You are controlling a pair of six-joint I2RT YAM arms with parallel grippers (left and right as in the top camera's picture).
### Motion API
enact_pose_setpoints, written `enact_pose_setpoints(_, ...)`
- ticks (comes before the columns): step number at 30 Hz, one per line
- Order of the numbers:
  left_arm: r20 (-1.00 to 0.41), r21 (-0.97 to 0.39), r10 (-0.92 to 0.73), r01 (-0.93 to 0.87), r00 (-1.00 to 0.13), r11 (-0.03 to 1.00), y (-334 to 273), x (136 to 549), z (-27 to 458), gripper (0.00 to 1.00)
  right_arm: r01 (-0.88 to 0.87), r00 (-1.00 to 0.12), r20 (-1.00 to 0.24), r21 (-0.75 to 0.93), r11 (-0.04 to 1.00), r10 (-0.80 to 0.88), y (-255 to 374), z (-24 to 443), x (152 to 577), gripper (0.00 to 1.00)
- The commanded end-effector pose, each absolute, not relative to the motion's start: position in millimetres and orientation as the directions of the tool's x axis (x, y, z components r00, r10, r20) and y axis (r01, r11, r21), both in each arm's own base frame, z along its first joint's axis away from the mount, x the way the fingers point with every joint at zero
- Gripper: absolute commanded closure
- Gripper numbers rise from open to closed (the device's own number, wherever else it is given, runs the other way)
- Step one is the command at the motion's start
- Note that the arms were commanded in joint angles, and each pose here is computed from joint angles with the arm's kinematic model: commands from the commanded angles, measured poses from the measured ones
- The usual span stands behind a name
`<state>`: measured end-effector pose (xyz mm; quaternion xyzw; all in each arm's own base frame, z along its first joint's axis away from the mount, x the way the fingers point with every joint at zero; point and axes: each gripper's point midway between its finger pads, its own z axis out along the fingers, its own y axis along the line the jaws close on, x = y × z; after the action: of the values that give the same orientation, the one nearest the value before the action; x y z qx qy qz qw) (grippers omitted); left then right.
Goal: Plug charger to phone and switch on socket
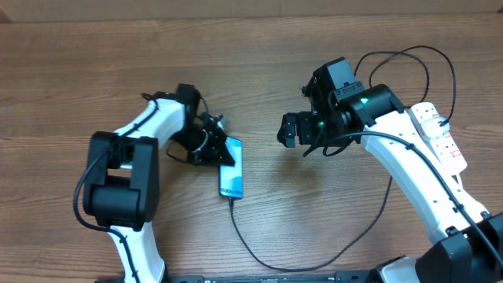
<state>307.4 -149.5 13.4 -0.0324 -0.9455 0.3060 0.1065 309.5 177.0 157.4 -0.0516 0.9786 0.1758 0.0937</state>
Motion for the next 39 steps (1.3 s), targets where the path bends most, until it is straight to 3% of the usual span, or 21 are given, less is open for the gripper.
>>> enact_pose_setpoints(1, 0.152, -0.456, 0.116, 0.035, -0.982, 0.889, -110.0, 319.2, -7.0, 0.94, -0.131, -0.971, -0.235, 0.334, 0.933, -0.052, 173.5, 167.1, 312.0, 0.00)
enact_pose_setpoints(11, 0.007, -0.514, 0.113, 0.093, -0.994, 0.853, -124.4, 351.3, -4.7, 0.94, -0.130, -0.972, -0.231, 0.333, 0.934, -0.053, 173.1, 166.7, 311.1, 0.00)
enact_pose_setpoints(14, 0.006, -0.517, 0.091, 0.074, -0.996, 0.853, -124.2, 354.3, -4.4, 0.90, -0.130, -0.972, -0.231, 0.333, 0.934, -0.053, 173.1, 166.7, 311.1, 0.00)
enact_pose_setpoints(22, 0.046, -0.515, 0.064, 0.032, -0.997, 0.857, -126.2, 345.5, -11.4, 0.89, -0.132, -0.970, -0.238, 0.335, 0.933, -0.052, 173.8, 167.3, 312.7, 0.00)
enact_pose_setpoints(29, 0.108, -0.434, 0.004, -0.043, -0.994, 0.900, -112.7, 337.1, -26.8, 0.78, -0.128, -0.971, -0.233, 0.335, 0.933, -0.049, 173.5, 167.1, 312.0, 0.00)
enact_pose_setpoints(35, 0.124, -0.435, 0.005, -0.050, -0.992, 0.899, -113.1, 332.9, -27.1, 0.77, -0.131, -0.969, -0.244, 0.338, 0.932, -0.048, 174.5, 168.0, 314.4, 0.00)
enact_pose_setpoints(39, 0.133, -0.422, 0.002, -0.054, -0.991, 0.905, -110.7, 331.0, -27.8, 0.66, -0.131, -0.969, -0.243, 0.338, 0.932, -0.048, 174.5, 167.9, 314.2, 0.00)
